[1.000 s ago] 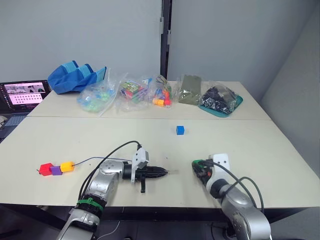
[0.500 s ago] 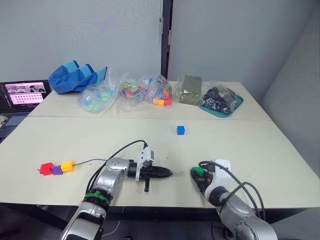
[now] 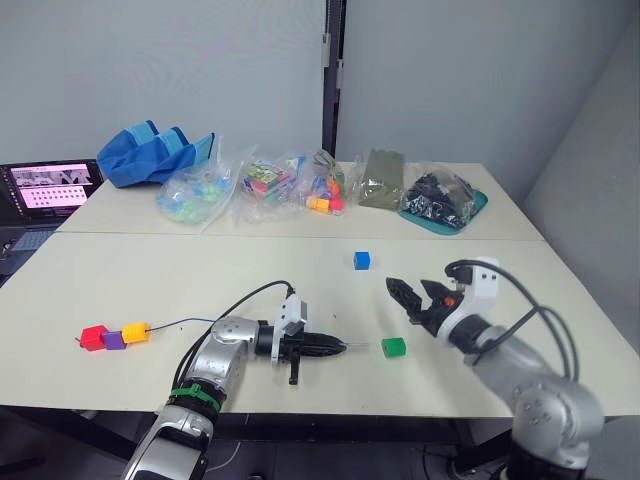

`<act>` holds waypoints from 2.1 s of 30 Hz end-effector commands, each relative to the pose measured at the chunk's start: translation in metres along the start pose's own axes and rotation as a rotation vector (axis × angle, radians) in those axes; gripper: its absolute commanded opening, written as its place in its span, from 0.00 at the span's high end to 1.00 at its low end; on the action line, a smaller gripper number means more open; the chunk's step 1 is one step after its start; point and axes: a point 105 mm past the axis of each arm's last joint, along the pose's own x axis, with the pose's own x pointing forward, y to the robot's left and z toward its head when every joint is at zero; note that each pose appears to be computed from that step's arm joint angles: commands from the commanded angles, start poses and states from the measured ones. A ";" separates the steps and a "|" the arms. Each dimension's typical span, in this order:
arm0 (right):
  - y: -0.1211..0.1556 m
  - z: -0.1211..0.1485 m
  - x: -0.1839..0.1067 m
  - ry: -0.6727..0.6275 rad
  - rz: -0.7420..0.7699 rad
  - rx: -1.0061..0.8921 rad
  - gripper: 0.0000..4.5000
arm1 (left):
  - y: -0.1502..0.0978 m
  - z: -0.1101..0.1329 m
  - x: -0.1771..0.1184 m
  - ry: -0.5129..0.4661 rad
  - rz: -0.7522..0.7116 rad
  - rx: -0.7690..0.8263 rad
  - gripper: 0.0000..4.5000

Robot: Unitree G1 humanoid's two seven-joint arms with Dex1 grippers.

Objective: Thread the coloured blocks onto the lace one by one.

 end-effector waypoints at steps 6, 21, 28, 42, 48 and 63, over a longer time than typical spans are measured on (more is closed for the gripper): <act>0.015 -0.010 -0.020 0.420 0.561 -0.694 0.00 | -0.006 -0.004 0.001 0.002 0.019 0.000 1.00; -0.011 -0.045 0.013 0.635 0.732 -1.023 0.06 | -0.014 0.000 0.004 -0.021 0.045 0.028 1.00; -0.002 -0.049 0.008 0.666 0.790 -0.987 0.58 | -0.014 -0.003 0.004 0.004 0.047 0.029 1.00; 0.007 -0.048 -0.002 0.699 0.757 -0.929 0.73 | -0.010 -0.010 0.001 0.058 0.051 0.030 1.00; 0.006 -0.059 -0.002 0.735 0.742 -0.928 0.73 | -0.011 -0.015 0.005 0.083 0.038 0.023 1.00; 0.018 -0.049 -0.002 0.666 0.714 -0.910 0.13 | -0.010 -0.017 -0.006 0.100 0.048 0.015 1.00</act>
